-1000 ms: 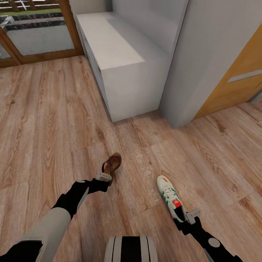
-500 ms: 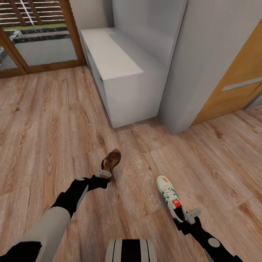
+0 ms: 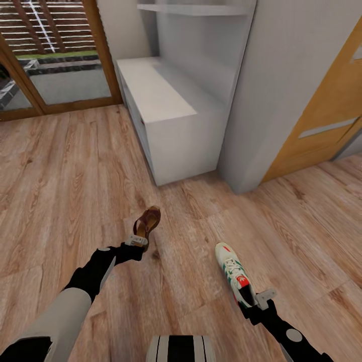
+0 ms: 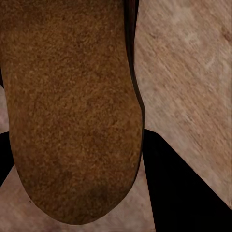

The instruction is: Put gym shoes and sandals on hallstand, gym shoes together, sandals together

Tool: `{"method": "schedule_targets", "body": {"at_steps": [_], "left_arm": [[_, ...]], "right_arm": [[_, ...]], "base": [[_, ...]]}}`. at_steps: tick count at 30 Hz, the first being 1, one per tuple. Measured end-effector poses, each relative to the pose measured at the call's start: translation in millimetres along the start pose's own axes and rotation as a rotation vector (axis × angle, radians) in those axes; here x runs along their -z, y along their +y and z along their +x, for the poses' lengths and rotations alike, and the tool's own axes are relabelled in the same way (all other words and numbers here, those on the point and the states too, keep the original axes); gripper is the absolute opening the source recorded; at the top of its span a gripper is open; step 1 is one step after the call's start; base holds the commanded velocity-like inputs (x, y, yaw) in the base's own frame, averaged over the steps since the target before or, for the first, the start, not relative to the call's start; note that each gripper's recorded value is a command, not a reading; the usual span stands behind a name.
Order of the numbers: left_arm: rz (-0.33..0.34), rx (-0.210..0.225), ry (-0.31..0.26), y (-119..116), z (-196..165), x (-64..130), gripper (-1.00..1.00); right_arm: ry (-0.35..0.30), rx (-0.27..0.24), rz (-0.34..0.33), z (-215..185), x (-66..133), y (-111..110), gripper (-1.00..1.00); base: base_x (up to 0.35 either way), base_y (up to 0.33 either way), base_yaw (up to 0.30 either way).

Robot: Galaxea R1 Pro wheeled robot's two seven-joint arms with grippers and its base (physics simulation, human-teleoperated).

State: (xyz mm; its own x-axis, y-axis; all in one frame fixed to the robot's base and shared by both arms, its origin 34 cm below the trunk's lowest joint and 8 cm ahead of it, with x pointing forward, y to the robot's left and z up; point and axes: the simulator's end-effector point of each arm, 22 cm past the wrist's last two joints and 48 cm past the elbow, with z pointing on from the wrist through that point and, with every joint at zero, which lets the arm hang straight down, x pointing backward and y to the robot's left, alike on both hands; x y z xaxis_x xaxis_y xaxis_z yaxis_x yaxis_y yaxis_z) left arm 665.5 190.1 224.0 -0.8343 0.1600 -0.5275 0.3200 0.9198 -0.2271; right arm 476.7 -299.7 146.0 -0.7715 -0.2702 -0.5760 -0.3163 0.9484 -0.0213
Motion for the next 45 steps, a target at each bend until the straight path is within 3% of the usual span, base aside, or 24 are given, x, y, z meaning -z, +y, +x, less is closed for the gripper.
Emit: {"method": "schedule_targets", "body": {"at_steps": [3, 9, 15, 22, 26, 31, 32, 33, 36, 41, 45], "left_arm": [[-0.017, -0.003, -0.001, 8.5, 8.9, 8.4, -1.00], [-0.049, -0.033, -0.059, 21.2, 15.7, 24.8, -1.00], [-0.089, 0.025, -0.108, 37.3, 39.6, 45.3, -1.00], [-0.131, 0.044, -0.212, 46.0, 62.0, 70.9, -1.00], [-0.175, 0.063, -0.234, 51.9, 91.7, 86.7, -1.00], [-0.248, 0.087, -0.284, 65.2, 114.6, 109.1, -1.00], [-0.314, 0.142, -0.291, 79.3, 142.2, 121.3, -1.00], [-0.331, 0.153, -0.267, 78.5, 165.5, 125.1, -1.00], [-0.378, 0.196, -0.280, 83.6, 184.4, 132.9, -1.00], [-0.421, 0.213, -0.280, 78.4, 216.7, 144.6, -1.00], [-0.423, 0.202, -0.297, 73.1, 213.0, 152.5, -1.00]], "right_arm": [[-0.014, 0.002, 0.004, -7.7, 2.1, -1.6, -1.00], [-0.041, 0.006, 0.013, -22.3, 7.4, -5.5, -1.00], [-0.065, 0.010, 0.024, -35.7, 13.5, -9.3, -1.00], [-0.056, 0.005, 0.034, -32.6, 21.9, -12.7, -1.00], [-0.026, -0.018, 0.053, -9.7, 29.5, -14.7, -1.00], [-0.076, -0.061, 0.090, -1.6, 41.8, -21.0, -1.00], [-0.086, -0.134, 0.133, 11.7, 49.8, -30.4, -1.00], [-0.088, -0.145, 0.138, 14.7, 52.1, -30.6, -1.00], [-0.109, -0.173, 0.161, 17.9, 59.6, -34.0, -1.00], [-0.145, -0.181, 0.159, 17.8, 67.1, -19.8, -1.00], [-0.157, -0.190, 0.150, 8.1, 71.2, -10.9, -1.00]], "base": [[0.000, 0.000, 0.000], [0.000, 0.000, 0.000], [0.000, 0.000, 0.000], [0.000, 0.000, 0.000], [0.000, 0.000, 0.000], [0.000, 0.000, 0.000], [0.000, 0.000, 0.000], [0.000, 0.000, 0.000], [0.000, 0.000, 0.000], [0.000, 0.000, 0.000], [0.000, 0.000, 0.000]]}}
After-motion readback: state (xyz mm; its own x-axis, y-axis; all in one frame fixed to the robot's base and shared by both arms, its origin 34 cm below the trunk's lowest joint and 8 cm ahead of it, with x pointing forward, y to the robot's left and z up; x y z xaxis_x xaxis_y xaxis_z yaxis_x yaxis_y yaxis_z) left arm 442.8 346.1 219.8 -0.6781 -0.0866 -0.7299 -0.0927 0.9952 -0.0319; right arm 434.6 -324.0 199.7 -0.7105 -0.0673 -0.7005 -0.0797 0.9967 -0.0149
